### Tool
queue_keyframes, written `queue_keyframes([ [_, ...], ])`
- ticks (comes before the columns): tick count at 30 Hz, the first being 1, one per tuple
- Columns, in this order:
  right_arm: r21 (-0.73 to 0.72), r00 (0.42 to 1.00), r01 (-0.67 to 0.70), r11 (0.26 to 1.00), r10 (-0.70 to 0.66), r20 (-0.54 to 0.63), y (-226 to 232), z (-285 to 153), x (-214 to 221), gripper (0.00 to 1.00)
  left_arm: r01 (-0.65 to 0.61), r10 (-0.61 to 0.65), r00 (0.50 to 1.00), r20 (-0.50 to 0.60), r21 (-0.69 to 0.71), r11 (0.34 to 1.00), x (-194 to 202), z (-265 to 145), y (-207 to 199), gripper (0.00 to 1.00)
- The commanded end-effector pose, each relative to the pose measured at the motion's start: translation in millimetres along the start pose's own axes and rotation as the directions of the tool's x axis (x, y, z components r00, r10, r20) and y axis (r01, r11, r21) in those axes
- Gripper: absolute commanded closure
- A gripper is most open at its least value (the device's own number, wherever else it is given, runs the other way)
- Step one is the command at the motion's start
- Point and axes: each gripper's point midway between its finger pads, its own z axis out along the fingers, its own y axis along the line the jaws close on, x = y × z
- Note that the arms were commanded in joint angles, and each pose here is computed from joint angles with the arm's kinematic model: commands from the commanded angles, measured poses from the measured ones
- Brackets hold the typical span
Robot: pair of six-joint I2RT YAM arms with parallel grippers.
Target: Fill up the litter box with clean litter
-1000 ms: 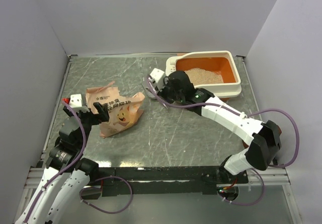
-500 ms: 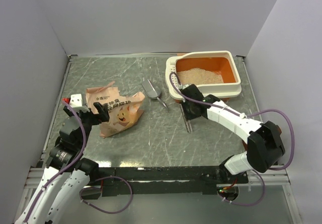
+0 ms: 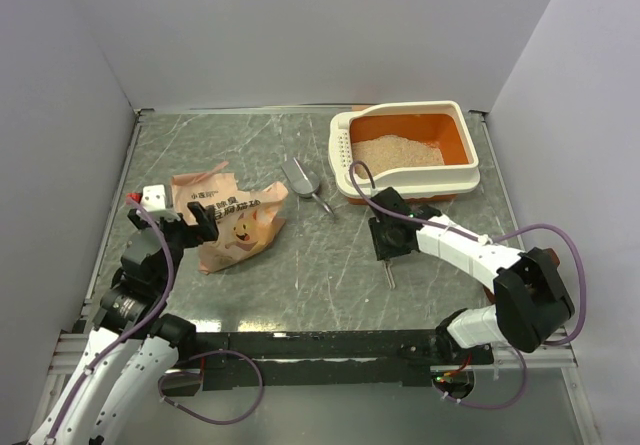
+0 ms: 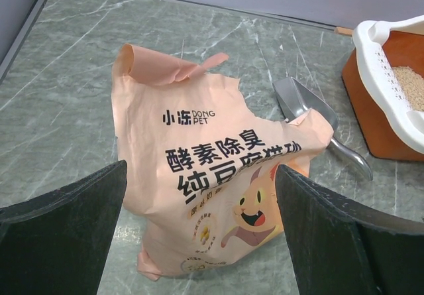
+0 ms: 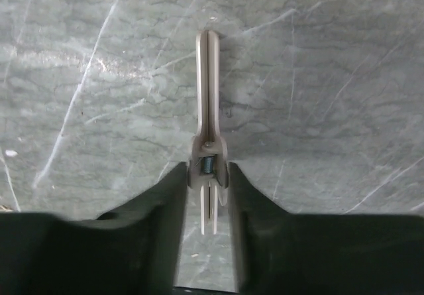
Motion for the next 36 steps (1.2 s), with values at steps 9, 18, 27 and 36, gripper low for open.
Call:
queue_keyframes([
  [9, -0.067, 0.977, -0.046, 0.997, 0.059, 0.203, 5.3, -39.2, -44.2, 0.01, -0.002, 0.006, 0.998, 0.064, -0.057, 0.998, -46.4, 0.8, 0.3, 0.03],
  [18, -0.243, 0.904, 0.025, 0.970, 0.082, 0.420, 28.2, -91.9, -81.0, 0.01, -0.196, 0.197, 0.980, -0.007, -0.164, 0.967, -90.6, 30.0, 0.4, 0.03],
  [27, -0.501, 0.889, 0.121, 0.857, 0.131, 0.439, 75.1, -109.8, -77.0, 0.01, -0.269, 0.267, 0.960, -0.083, -0.022, 0.963, -75.8, 82.8, -2.5, 0.03],
  [36, -0.624, 0.920, 0.188, 0.758, 0.087, 0.382, 106.4, -105.5, -40.3, 0.01, -0.404, 0.466, 0.870, -0.162, 0.310, 0.861, -63.7, 127.4, -39.2, 0.02],
])
